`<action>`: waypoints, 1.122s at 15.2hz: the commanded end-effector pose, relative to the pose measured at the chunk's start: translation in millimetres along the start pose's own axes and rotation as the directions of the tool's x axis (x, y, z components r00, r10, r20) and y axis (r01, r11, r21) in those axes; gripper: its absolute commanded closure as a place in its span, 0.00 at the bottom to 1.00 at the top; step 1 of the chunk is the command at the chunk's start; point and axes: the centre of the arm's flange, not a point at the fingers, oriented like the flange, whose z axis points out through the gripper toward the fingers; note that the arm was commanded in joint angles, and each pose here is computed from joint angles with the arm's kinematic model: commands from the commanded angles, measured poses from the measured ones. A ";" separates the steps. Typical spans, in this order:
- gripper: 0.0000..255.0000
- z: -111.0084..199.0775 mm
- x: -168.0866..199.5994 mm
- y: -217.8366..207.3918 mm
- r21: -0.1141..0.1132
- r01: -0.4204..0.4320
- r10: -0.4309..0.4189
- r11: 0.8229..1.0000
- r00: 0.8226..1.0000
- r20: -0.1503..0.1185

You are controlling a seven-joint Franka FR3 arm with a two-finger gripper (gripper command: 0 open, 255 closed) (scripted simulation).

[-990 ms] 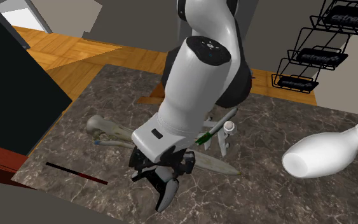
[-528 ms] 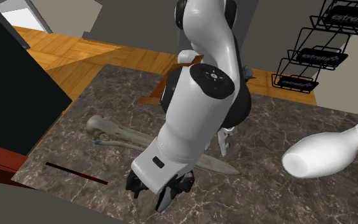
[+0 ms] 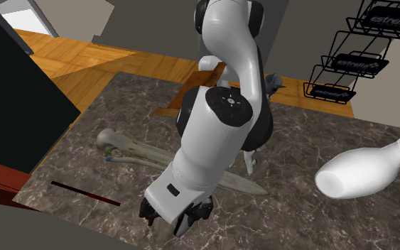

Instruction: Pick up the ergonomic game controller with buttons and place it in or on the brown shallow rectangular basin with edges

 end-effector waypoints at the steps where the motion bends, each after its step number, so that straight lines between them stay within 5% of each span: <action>1: 0.00 0.3 -0.1 0.1 0.000 0.000 0.000 1.000 1.000 0.000; 3: 0.00 0.2 -0.1 0.1 0.000 0.000 0.000 1.000 1.000 0.000; 4: 1.00 0.2 -0.1 0.1 0.000 0.000 0.000 1.000 1.000 0.000; 13: 1.00 0.2 -0.1 0.1 0.000 0.000 0.000 1.000 1.000 0.000; 14: 0.00 0.2 -0.1 0.1 0.000 0.000 0.000 1.000 1.000 0.000; 15: 0.00 1.7 -11.4 12.2 0.119 0.091 -0.091 0.989 0.996 -0.010; 16: 0.00 4.7 -21.6 25.0 0.234 0.181 -0.179 0.955 0.983 -0.030; 17: 0.00 9.3 -30.7 38.2 0.344 0.267 -0.262 0.900 0.963 -0.061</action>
